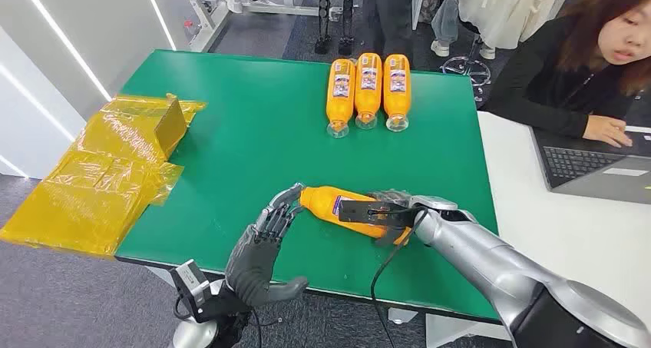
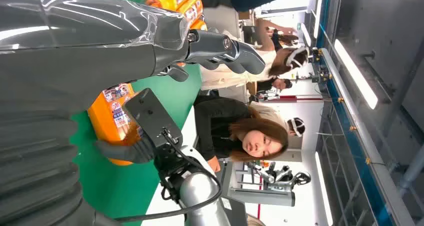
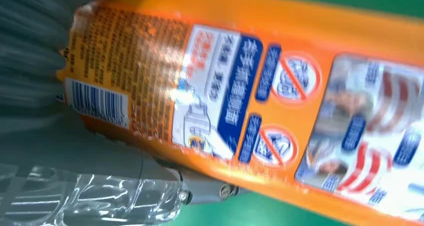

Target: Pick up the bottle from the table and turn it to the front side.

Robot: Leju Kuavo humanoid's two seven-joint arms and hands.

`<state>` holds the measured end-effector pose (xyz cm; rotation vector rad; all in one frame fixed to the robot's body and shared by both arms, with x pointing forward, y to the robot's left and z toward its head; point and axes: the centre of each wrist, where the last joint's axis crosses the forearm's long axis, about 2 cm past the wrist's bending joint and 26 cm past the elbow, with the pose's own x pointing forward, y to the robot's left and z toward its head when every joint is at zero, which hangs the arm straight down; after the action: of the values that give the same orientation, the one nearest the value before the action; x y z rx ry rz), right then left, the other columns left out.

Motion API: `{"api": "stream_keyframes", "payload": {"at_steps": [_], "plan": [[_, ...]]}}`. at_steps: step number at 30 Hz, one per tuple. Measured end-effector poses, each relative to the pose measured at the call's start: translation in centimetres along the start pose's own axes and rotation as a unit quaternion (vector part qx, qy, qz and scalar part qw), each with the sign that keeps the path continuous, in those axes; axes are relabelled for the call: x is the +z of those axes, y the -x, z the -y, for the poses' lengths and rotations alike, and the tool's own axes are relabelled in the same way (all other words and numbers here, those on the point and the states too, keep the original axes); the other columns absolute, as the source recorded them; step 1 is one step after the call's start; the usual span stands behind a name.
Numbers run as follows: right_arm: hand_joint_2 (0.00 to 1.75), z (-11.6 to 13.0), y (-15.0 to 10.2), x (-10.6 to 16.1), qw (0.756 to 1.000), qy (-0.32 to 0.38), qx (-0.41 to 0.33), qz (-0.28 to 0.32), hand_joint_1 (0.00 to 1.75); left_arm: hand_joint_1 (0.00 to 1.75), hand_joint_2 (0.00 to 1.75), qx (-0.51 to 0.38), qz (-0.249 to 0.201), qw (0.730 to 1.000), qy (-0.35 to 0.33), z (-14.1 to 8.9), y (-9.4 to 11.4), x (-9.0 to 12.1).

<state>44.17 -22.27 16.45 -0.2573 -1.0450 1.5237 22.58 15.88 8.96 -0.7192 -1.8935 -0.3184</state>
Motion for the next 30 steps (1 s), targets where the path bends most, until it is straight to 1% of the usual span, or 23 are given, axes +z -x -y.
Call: {"api": "stream_keyframes", "payload": {"at_steps": [9,16,18,20,22,24,27,30], "plan": [[1.75,-0.5,1.0,0.5,0.999,0.034,0.037,-0.001,1.75,0.00,1.75,-0.001,0.002,1.000,0.001,-0.1,-0.1,-0.2],[1.75,0.0,2.4,2.1,0.995,0.078,0.062,-0.004,1.75,0.00,1.75,-0.011,-0.005,1.000,-0.002,0.0,-0.2,0.1],[1.75,0.2,2.6,2.9,0.991,0.113,0.071,-0.002,1.75,0.00,1.75,-0.016,-0.005,1.000,-0.004,0.1,-0.4,0.1],[1.75,0.6,2.8,3.9,0.983,0.164,0.079,0.004,1.75,0.00,1.75,-0.022,-0.006,1.000,-0.009,0.2,-0.5,0.3],[1.75,1.0,3.0,5.0,0.971,0.222,0.087,0.016,1.75,0.00,1.75,-0.030,-0.005,0.999,-0.014,0.2,-0.7,0.4],[1.75,0.9,3.1,6.3,0.954,0.282,0.093,0.035,1.75,0.00,1.75,-0.038,-0.005,0.999,-0.020,0.1,-0.8,0.5],[1.75,0.1,3.3,8.3,0.928,0.354,0.094,0.063,1.75,0.00,1.75,-0.049,-0.004,0.998,-0.029,-0.1,-1.0,0.7],[1.75,-1.6,3.6,10.1,0.908,0.399,0.096,0.086,1.75,0.00,1.75,-0.058,-0.002,0.998,-0.037,-0.2,-1.1,0.8]]}}
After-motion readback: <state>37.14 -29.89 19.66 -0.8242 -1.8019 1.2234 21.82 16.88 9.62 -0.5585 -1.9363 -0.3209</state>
